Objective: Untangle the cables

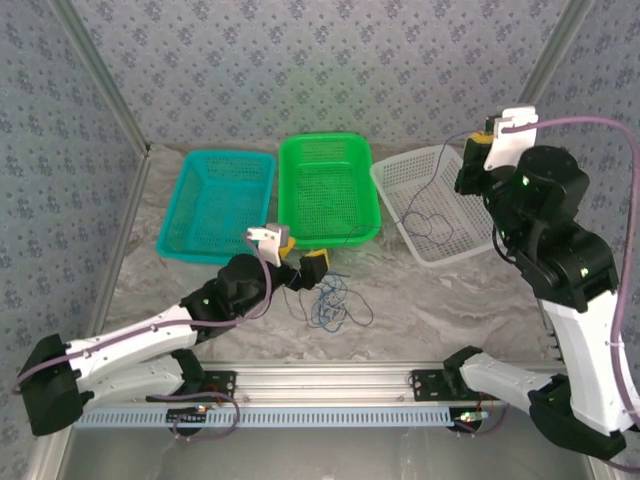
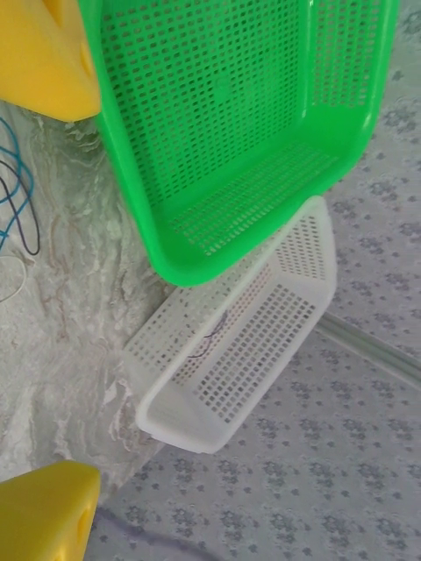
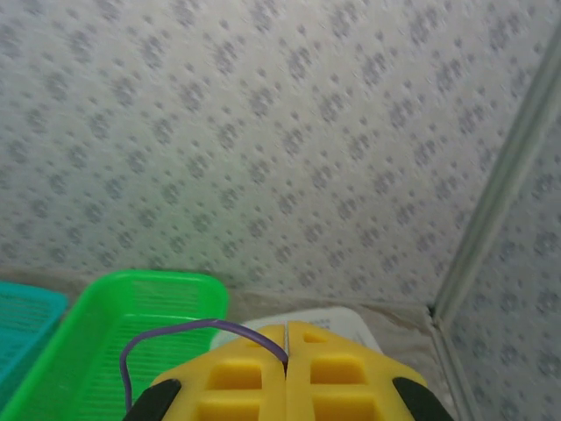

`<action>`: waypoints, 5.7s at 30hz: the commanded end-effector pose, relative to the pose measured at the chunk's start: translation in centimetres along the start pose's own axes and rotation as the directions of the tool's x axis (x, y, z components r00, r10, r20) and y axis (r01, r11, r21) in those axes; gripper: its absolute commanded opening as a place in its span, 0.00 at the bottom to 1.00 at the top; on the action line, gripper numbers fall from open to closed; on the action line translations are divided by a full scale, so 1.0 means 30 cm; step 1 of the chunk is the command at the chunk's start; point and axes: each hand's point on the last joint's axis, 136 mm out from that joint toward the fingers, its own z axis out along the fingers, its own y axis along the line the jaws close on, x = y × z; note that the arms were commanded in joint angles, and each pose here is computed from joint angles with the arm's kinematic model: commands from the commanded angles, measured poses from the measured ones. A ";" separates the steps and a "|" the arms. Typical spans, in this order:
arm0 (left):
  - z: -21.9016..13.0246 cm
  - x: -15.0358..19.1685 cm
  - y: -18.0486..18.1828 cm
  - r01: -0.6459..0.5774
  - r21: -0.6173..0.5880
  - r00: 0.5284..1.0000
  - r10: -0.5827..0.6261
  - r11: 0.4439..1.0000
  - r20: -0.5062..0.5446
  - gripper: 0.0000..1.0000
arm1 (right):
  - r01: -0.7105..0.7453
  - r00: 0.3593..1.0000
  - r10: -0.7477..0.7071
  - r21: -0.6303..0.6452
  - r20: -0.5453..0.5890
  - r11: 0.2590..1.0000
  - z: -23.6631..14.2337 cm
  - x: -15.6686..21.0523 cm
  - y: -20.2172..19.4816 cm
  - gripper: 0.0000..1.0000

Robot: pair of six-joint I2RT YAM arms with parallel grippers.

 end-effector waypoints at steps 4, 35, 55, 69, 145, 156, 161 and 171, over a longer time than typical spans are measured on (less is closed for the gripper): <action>-0.086 -0.062 0.050 0.041 -0.034 0.992 -0.036 0.999 0.119 0.99 | -0.061 0.990 0.070 0.073 -0.121 0.995 0.055 0.103 -0.088 0.00; -0.122 -0.307 -0.227 -0.097 0.260 0.965 0.026 0.961 0.263 0.09 | -0.282 0.812 0.107 -0.225 -0.574 0.933 0.099 0.934 0.212 0.78; -0.077 -0.280 -0.335 -0.115 0.399 0.980 0.038 0.910 0.196 0.12 | -0.289 0.951 0.001 -0.887 -0.309 0.362 -0.116 0.644 0.731 0.83; -0.080 -0.288 -0.352 -0.124 0.419 0.979 0.040 0.899 0.202 0.11 | -0.279 0.949 -0.108 -0.949 -0.295 0.144 -0.214 0.691 0.885 0.80; -0.438 -0.343 -0.074 -0.153 0.163 0.906 0.072 0.975 0.418 0.99 | -0.086 0.762 0.047 -0.030 -0.646 0.996 0.590 0.915 -0.126 0.00; -0.383 -0.278 -0.025 -0.119 0.108 0.937 0.076 0.987 0.340 0.99 | -0.085 0.722 0.002 -0.086 -0.692 0.993 0.554 0.941 0.023 0.70; -0.352 -0.249 0.022 -0.091 0.045 0.951 0.073 0.995 0.301 0.99 | -0.115 0.768 -0.029 -0.183 -0.640 0.976 0.418 0.869 0.152 0.79; -0.267 -0.180 0.094 -0.048 -0.030 0.971 0.054 0.998 0.233 1.00 | -0.260 0.695 -0.040 -0.303 -0.718 0.917 0.095 1.091 0.361 0.69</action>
